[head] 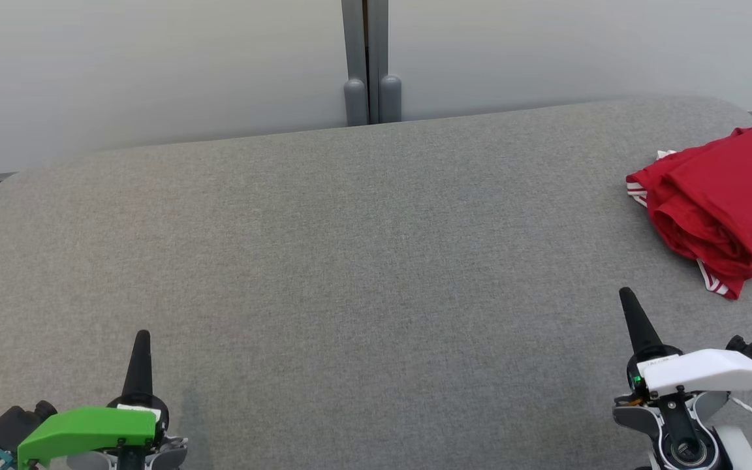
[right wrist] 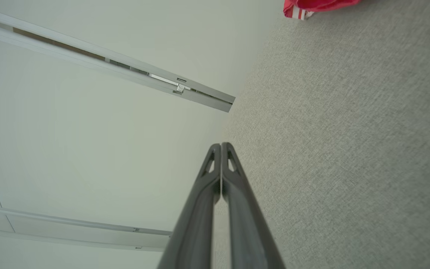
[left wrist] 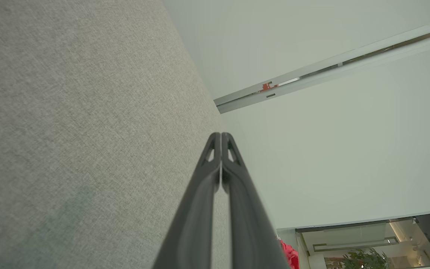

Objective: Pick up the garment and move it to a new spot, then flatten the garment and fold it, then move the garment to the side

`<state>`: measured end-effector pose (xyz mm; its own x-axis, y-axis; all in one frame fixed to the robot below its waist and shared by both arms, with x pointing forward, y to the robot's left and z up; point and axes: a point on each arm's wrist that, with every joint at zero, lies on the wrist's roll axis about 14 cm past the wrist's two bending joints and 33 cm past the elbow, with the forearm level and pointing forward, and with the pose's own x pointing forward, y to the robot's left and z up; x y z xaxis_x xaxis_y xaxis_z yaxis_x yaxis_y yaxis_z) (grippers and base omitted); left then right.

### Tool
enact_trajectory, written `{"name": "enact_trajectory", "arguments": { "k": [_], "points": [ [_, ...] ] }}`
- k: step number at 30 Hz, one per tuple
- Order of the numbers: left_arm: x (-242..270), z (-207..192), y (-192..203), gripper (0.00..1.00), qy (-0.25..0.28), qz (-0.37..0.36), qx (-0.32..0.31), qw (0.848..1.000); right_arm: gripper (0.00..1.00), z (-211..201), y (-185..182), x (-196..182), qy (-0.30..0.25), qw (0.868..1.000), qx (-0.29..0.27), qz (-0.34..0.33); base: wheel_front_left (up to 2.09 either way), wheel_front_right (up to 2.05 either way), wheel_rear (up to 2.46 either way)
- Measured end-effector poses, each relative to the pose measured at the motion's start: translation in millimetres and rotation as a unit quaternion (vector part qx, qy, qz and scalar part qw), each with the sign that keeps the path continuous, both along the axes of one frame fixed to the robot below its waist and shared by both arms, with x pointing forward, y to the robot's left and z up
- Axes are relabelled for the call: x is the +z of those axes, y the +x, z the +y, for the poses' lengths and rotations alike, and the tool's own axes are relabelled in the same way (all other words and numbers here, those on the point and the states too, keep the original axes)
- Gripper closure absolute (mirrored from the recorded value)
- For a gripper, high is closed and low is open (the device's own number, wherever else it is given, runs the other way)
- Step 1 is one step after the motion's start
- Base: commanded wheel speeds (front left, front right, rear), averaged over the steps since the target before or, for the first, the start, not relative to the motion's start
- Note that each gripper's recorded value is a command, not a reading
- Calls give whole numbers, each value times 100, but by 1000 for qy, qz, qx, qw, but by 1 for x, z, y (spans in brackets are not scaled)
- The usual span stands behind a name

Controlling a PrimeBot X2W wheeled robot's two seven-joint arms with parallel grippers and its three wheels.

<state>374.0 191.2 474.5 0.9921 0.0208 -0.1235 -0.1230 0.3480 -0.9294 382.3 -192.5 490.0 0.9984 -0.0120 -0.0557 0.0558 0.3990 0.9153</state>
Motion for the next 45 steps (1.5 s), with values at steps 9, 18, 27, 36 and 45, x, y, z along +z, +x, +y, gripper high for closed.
{"name": "enact_trajectory", "arguments": {
  "k": [9, 18, 27, 36, 45],
  "points": [
    [6, 1, 3, 100, -37, -10, 0, 999, 100, -2, 0, 1, 41, 999, -1, -1, 0, 0, 0],
    [10, 3, 5, 100, -71, -18, 1, 997, 100, -3, 1, 3, 80, 997, -2, -4, 0, 0, 0],
    [15, 4, 8, 100, -102, -28, 2, 994, 100, -5, 2, 5, 116, 993, -3, -8, 0, 0, 0],
    [20, 5, 10, 100, -130, -37, 1, 991, 100, -6, 3, 8, 149, 989, -3, -13, 0, 0, 0],
    [25, 6, 12, 100, -158, -48, 1, 986, 100, -7, 4, 11, 180, 983, -2, -18, 0, 0, 0]
  ]
}}
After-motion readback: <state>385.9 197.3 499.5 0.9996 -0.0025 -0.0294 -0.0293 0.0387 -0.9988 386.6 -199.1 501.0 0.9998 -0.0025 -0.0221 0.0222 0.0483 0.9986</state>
